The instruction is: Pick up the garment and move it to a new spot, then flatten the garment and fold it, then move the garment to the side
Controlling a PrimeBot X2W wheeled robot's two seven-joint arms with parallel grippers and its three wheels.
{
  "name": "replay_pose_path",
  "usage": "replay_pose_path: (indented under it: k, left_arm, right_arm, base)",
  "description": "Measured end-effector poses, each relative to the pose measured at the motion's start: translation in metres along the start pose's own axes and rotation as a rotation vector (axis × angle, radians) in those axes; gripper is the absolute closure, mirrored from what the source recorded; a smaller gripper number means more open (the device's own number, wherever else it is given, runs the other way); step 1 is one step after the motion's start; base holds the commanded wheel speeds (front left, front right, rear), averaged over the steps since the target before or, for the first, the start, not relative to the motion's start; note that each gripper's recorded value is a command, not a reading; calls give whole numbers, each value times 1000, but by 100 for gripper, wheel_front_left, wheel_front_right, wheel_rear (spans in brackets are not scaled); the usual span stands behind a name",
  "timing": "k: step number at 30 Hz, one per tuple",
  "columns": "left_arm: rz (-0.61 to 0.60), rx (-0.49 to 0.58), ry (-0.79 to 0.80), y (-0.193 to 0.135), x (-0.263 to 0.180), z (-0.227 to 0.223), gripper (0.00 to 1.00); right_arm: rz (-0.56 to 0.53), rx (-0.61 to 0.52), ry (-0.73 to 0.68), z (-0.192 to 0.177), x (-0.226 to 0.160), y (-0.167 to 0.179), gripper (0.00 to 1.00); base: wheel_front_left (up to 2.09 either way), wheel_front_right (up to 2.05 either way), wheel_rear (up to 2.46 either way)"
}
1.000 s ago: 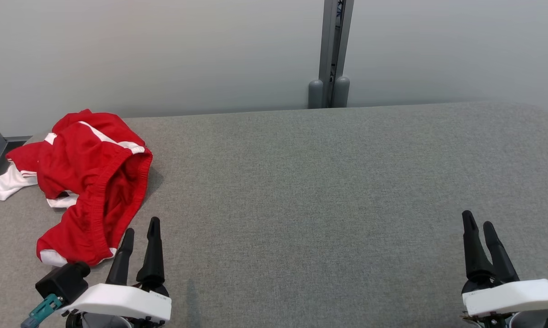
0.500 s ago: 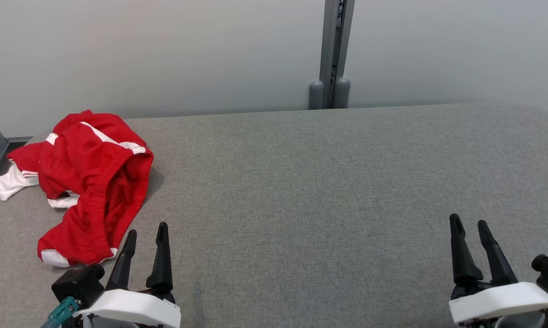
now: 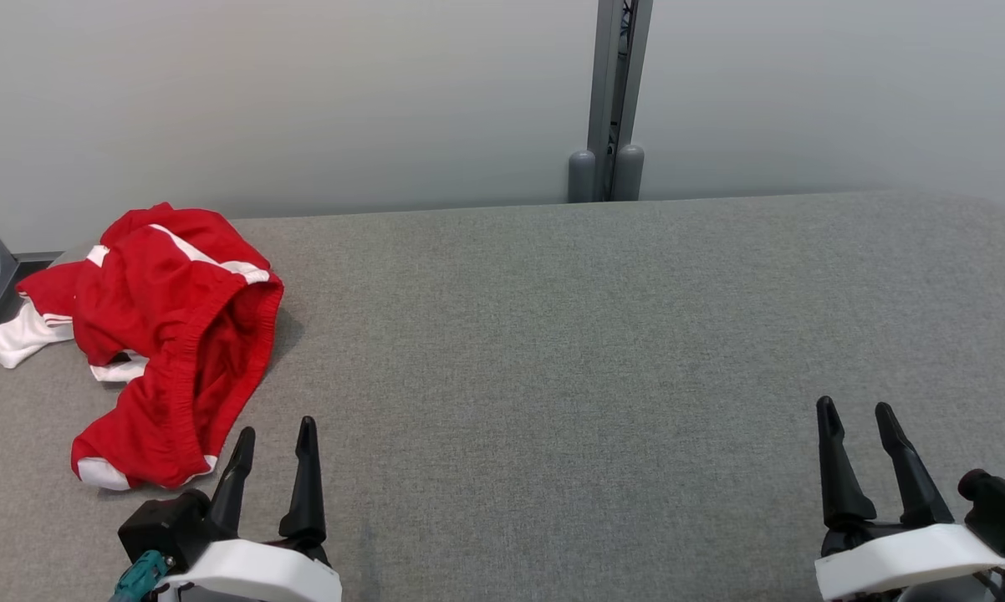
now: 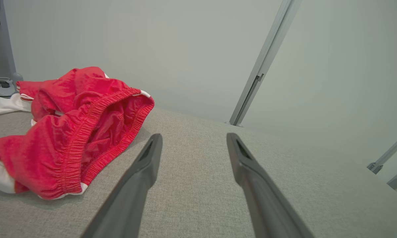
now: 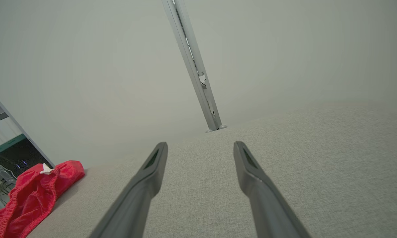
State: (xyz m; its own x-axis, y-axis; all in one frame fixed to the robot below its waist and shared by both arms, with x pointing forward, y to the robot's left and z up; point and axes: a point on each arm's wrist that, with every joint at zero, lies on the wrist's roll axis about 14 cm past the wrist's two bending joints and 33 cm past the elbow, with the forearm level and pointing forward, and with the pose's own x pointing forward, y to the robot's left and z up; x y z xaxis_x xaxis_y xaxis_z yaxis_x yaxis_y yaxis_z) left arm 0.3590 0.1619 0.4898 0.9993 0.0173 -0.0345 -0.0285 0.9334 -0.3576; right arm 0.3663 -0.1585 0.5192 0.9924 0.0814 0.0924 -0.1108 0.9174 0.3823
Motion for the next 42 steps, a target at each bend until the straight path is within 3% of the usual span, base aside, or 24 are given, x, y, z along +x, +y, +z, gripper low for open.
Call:
replay_pose_path:
  k: [42]
  left_arm:
    - [0,209,-8,-1,-6,-15,0]
  right_arm:
    - [99,-282,-12,-7,4,19,0]
  base:
    - [0,0,0]
